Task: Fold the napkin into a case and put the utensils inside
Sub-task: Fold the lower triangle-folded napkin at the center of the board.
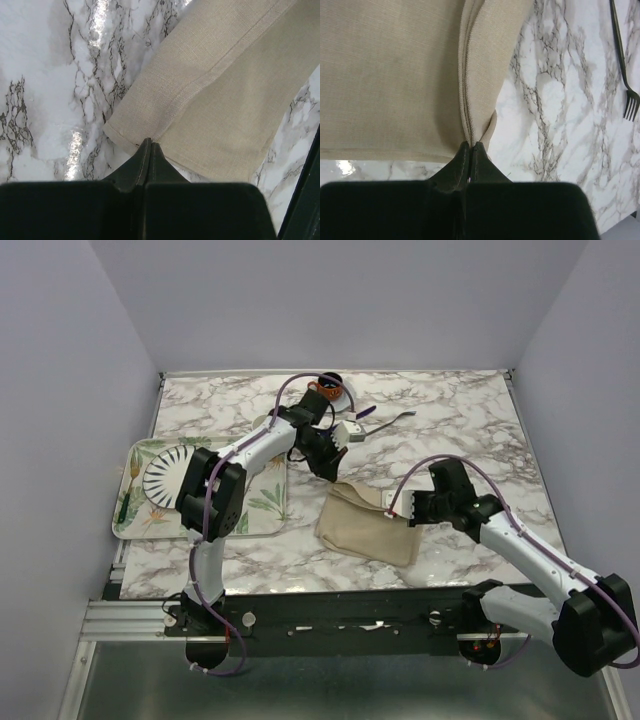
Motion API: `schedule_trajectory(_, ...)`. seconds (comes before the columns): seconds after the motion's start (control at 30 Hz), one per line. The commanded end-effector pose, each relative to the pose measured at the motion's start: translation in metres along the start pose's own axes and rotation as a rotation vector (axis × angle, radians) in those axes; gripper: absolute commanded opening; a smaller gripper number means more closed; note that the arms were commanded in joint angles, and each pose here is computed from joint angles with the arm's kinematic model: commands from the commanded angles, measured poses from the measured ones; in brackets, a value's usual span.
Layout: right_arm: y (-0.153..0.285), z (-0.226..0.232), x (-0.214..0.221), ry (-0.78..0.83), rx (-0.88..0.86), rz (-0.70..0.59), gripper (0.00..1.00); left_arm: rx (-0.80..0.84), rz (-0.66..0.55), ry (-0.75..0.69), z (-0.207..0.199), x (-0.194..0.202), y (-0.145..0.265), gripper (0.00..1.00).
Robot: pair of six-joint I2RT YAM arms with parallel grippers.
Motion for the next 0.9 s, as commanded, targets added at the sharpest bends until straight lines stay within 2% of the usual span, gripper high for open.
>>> schedule_trajectory(0.0,0.005,0.024,-0.003,-0.025,-0.108,-0.043,0.01,0.025,0.037,0.018,-0.011,0.005,0.006,0.0)
schedule_trajectory(0.3,-0.007,0.051,0.021,-0.003,-0.189,0.033,0.01,0.055,0.119,0.088,-0.024,0.034,-0.015,0.0)
schedule_trajectory(0.7,-0.02,0.055,0.036,-0.007,-0.266,0.123,0.01,0.018,0.21,0.136,-0.014,0.064,-0.039,0.0)
schedule_trajectory(0.87,-0.018,0.044,0.023,-0.065,-0.274,0.098,0.01,0.037,0.197,0.153,-0.016,0.06,-0.034,0.0)
Point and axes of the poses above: each gripper's point midway between its finger pads, its own y axis back along the fingers, its own z axis along the line the jaws close on, x = y × z, the point moved 4 cm from there along y, back along the fingers, and after that the axes turned 1 degree about -y, right-handed, at the moved point
